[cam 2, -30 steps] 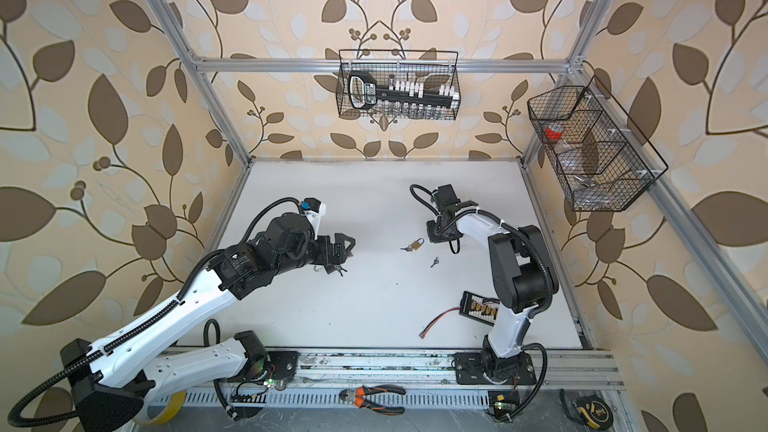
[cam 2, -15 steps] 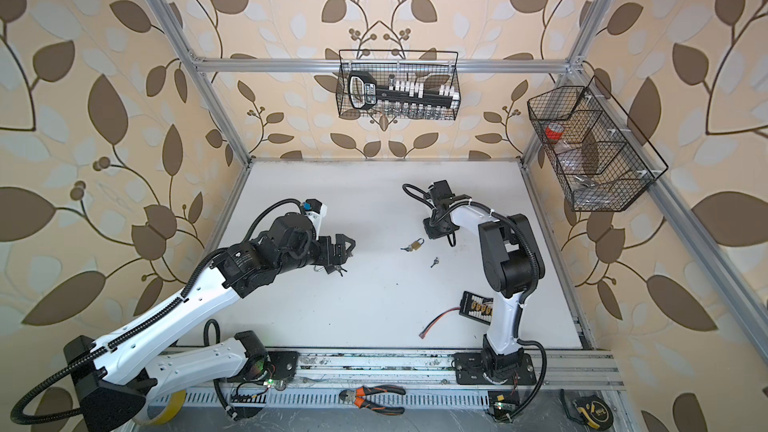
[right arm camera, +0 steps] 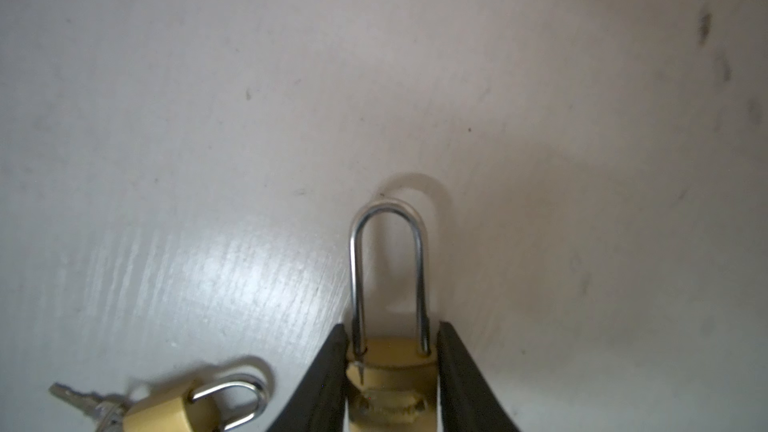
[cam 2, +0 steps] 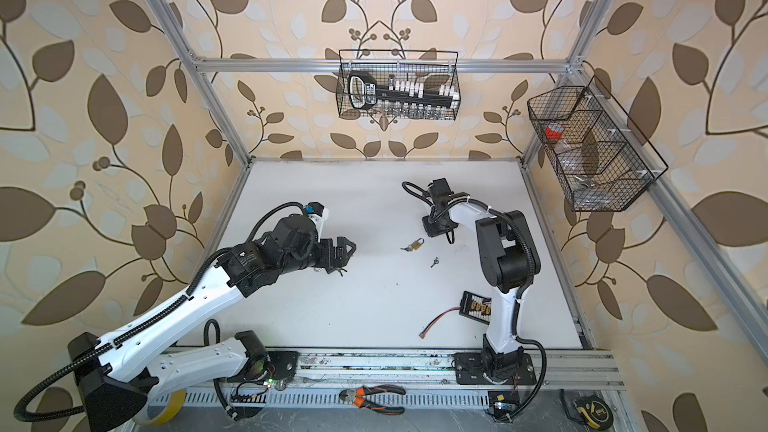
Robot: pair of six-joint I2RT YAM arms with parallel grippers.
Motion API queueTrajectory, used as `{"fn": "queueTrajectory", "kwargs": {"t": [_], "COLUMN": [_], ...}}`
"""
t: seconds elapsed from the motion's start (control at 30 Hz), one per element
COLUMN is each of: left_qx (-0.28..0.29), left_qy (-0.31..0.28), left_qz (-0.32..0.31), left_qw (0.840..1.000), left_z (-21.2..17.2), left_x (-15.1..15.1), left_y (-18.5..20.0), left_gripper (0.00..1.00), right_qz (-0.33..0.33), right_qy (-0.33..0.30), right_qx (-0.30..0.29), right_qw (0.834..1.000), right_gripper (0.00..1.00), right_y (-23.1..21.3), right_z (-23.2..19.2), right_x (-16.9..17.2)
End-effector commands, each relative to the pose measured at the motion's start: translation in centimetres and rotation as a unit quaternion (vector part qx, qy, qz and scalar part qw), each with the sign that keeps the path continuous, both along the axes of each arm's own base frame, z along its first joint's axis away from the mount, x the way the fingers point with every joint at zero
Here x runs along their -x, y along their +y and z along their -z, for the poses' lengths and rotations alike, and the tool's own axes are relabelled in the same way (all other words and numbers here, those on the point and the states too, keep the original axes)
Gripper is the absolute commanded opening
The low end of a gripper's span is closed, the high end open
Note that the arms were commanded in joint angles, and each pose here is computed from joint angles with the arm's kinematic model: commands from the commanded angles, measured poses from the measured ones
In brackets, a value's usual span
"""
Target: Lock with the key
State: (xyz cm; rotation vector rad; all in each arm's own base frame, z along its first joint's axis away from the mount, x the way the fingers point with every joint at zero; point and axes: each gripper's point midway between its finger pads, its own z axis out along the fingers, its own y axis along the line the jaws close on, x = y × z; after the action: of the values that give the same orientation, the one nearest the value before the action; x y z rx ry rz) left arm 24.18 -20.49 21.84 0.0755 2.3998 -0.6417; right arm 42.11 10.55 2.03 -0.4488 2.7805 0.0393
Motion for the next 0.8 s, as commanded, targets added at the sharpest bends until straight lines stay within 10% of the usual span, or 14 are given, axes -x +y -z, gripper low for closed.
{"fn": "queueTrajectory", "kwargs": {"t": [0.0, 0.3, 0.77], "left_qx": [0.006, 0.057, 0.128], "left_qy": [0.009, 0.028, 0.065], "left_qz": [-0.012, -0.04, -0.149], "left_qw": [1.0, 0.997, 0.978], "left_z": [0.2, 1.2, 3.9], "left_x": [0.2, -0.2, -1.3], "left_y": [0.5, 1.6, 7.3], "left_gripper": [0.99, 0.99, 0.99], "right_qz": [0.005, 0.12, 0.144], "right_qy": [0.007, -0.09, -0.101], "right_qx": [-0.007, -0.035, -0.138], "right_qw": [1.0, 0.988, 0.975], "right_gripper": [0.47, 0.54, 0.57], "right_y": [0.2, -1.2, 5.8], "right_z": [0.2, -5.1, -5.4], "right_x": [-0.3, -0.9, 7.8]}}
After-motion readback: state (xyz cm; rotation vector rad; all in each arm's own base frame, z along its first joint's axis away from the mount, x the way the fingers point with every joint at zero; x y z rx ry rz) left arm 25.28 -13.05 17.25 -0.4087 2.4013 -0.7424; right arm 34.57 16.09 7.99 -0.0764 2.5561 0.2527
